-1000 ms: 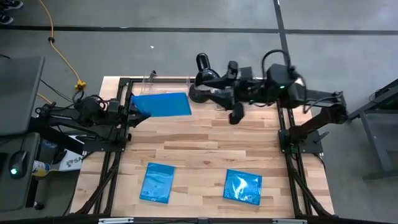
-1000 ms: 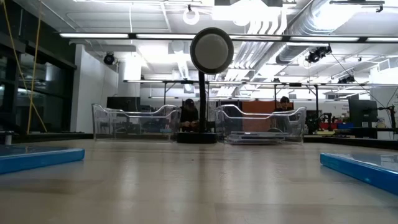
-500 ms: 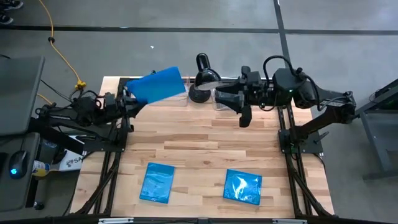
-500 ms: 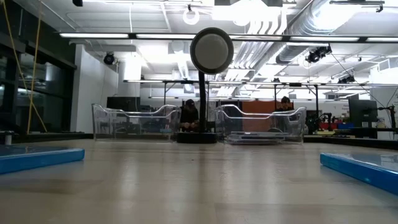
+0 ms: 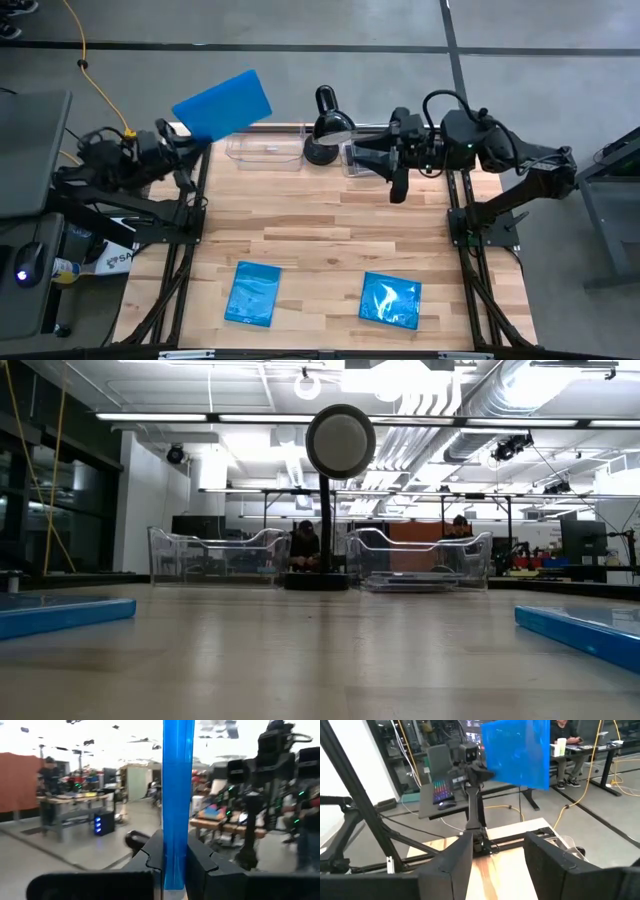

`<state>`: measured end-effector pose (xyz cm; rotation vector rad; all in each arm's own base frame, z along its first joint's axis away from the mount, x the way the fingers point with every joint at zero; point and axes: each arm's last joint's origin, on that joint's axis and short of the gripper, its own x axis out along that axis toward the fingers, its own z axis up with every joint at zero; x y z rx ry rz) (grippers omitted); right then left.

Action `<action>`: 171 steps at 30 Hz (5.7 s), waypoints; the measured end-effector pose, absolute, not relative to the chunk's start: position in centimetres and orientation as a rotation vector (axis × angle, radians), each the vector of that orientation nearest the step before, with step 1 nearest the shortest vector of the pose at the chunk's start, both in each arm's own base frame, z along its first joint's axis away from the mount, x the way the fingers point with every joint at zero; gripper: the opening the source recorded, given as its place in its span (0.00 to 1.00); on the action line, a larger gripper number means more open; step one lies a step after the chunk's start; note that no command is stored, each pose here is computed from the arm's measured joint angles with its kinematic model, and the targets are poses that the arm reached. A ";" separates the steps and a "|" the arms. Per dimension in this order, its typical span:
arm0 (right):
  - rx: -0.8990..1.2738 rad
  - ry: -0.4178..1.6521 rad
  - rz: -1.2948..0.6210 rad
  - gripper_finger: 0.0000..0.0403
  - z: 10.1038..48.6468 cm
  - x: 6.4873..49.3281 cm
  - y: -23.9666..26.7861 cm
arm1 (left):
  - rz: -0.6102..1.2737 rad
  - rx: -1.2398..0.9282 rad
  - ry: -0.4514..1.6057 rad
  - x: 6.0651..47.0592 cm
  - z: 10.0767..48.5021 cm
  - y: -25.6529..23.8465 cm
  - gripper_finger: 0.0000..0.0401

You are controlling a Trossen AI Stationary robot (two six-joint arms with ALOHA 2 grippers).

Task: Pick & place jewel cases by type
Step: Put the top left blue CD case into the left transparent bin

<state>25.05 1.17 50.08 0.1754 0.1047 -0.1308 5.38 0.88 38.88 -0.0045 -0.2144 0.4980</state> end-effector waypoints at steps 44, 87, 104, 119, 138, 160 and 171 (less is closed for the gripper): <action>0.151 0.183 -0.115 0.40 49.4 24.9 1.2 | 0.718 0.216 -0.128 3.0 58.0 1.7 0.07; 0.168 0.262 -0.113 0.40 48.6 24.7 1.4 | 0.563 -0.623 0.441 12.7 46.9 31.1 0.07; 0.160 0.258 -0.204 0.40 48.5 25.0 1.2 | 0.622 -0.674 0.741 8.9 44.2 30.5 0.07; 0.160 0.299 -0.177 0.40 47.8 25.7 2.1 | 0.536 -0.871 0.860 8.5 38.2 27.1 0.07; 0.137 0.345 -0.152 0.40 47.4 25.6 2.3 | 0.728 -1.109 0.651 9.7 29.9 18.7 0.07; 0.122 0.364 -0.198 0.40 47.2 25.5 2.1 | 0.797 -1.244 0.483 11.4 25.0 18.7 0.11; 0.119 0.366 -0.212 0.40 47.1 25.4 2.1 | 0.774 -1.162 0.435 11.7 25.4 19.2 0.12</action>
